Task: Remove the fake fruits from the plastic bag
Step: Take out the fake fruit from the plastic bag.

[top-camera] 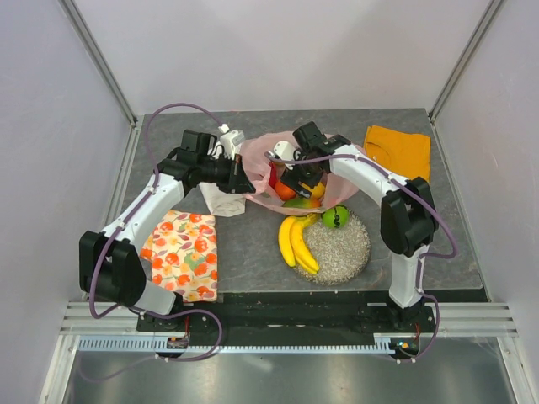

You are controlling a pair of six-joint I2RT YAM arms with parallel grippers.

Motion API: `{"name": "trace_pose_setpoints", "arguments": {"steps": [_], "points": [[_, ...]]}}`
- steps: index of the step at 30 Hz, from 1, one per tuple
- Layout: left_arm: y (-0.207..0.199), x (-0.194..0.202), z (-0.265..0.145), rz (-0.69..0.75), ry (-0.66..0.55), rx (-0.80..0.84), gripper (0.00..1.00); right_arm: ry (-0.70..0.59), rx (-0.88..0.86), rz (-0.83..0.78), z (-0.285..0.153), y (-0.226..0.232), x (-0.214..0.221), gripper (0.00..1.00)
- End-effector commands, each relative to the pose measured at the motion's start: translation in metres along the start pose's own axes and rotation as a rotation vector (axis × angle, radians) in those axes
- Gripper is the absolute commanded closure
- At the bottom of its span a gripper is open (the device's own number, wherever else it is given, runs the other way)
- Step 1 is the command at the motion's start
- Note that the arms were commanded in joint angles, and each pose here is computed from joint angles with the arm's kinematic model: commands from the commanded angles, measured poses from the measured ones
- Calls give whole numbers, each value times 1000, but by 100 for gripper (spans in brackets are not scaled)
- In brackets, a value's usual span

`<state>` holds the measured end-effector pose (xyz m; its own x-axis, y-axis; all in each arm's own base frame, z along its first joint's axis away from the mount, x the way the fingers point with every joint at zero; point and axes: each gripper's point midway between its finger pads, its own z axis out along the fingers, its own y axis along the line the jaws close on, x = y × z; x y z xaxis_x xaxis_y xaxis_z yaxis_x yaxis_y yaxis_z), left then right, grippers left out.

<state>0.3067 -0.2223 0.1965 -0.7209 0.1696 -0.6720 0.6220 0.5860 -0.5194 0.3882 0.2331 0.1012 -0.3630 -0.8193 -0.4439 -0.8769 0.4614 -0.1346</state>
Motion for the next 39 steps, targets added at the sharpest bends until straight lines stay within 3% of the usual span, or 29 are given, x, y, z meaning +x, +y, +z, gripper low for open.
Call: {"name": "trace_pose_setpoints", "arguments": {"steps": [1,3,8,22,25,32,39], "points": [[1,-7,0,38,-24,4,98,-26,-70,-74,2,9,-10,17],[2,-6,1,32,-23,3,98,-13,-123,-84,5,20,-9,12],[1,-9,0,40,-30,-2,99,40,-164,-110,17,29,-1,12],[2,-22,3,48,-47,1,98,-103,-167,-138,-30,28,-41,17],[3,-26,4,49,-51,4,98,-132,-241,-190,-43,43,-46,18],[2,-32,5,53,-63,7,98,-44,-368,-235,-34,73,-18,20],[2,-40,4,65,-77,4,98,50,-345,-239,-5,66,0,25]]}}
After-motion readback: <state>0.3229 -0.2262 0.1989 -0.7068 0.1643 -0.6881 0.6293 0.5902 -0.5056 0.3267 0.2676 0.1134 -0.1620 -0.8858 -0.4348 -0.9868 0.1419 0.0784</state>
